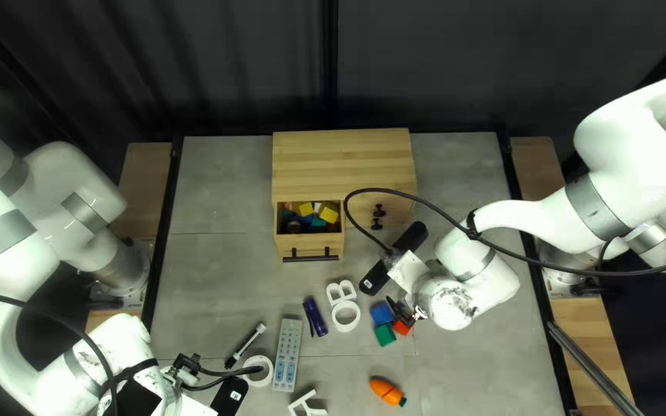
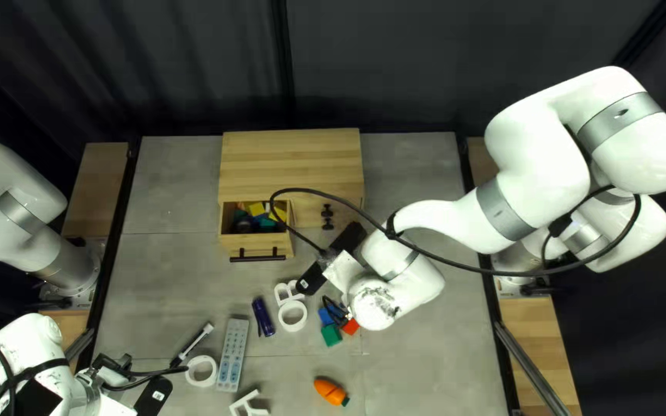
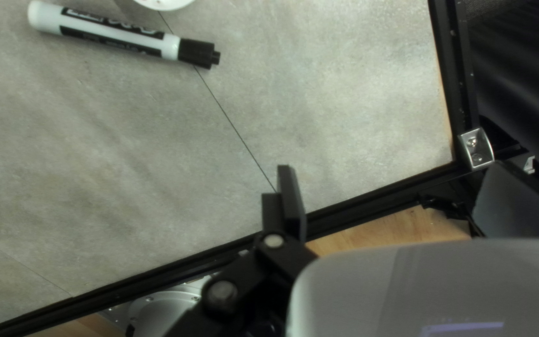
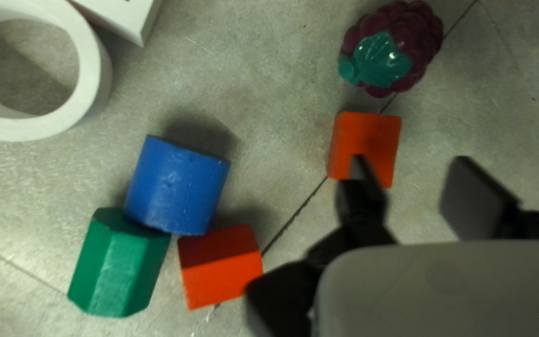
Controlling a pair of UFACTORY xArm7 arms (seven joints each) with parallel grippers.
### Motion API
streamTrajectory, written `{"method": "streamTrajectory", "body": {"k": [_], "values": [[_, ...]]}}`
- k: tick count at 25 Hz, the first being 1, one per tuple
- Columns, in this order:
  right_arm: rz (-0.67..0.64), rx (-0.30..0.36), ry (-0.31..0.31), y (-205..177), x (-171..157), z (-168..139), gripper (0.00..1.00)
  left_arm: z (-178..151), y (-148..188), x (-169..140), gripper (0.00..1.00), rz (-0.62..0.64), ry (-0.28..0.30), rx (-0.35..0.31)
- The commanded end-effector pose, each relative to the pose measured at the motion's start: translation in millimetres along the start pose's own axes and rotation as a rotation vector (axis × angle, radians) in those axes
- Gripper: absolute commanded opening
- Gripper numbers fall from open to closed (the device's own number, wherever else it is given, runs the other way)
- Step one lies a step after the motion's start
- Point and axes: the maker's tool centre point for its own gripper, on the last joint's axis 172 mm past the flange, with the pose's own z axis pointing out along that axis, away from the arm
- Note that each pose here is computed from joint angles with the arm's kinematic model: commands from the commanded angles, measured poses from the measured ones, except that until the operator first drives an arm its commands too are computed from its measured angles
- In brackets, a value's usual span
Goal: Open drawers and place objects into drawer and close
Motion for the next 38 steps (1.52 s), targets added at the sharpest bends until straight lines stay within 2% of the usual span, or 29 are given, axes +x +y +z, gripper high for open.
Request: {"method": "streamTrajectory", "body": {"k": [1, 13, 15, 18, 19, 21, 22, 30, 35, 38], "values": [[0.003, 0.008, 0.006, 0.0, 0.5, 9.2, 1.0, 0.0, 0.0, 0.0, 1.0, 0.0, 0.0, 0.0], [0.012, 0.029, 0.015, 5.6, 3.8, 24.7, 1.0, 0.0, 0.0, 0.0, 1.0, 0.0, 0.0, 0.0], [0.013, 0.033, 0.014, 5.2, 4.7, 26.8, 0.91, 0.0, 0.0, 0.0, 1.0, 0.0, 0.0, 0.0], [0.011, 0.041, 0.014, 4.4, 7.2, 32.0, 0.87, 0.0, 0.0, 0.0, 1.0, 0.0, 0.0, 0.0], [0.01, 0.042, 0.014, 4.3, 8.0, 32.6, 0.67, 0.0, 0.0, 0.0, 1.0, 0.0, 0.0, 0.0], [0.006, 0.043, 0.013, 4.3, 9.1, 33.4, 0.07, 0.0, 0.0, 0.0, 1.0, 0.0, 0.0, 0.0], [0.004, 0.043, 0.013, 4.8, 9.2, 33.2, 0.01, 0.0, 0.0, 0.0, 1.0, 0.0, 0.0, 0.0], [-0.007, 0.036, 0.019, 6.5, 6.6, 24.8, 0.01, 0.0, 0.0, 0.0, 1.0, 0.0, 0.0, 0.0], [-0.01, 0.027, 0.049, 12.6, 11.3, -10.0, 0.02, 0.0, 0.0, 0.0, 1.0, 0.0, 0.0, 0.0], [-0.013, 0.001, 0.074, 17.6, 22.9, -45.6, 0.02, 0.0, 0.0, 0.0, 1.0, 0.0, 0.0, 0.0]]}}
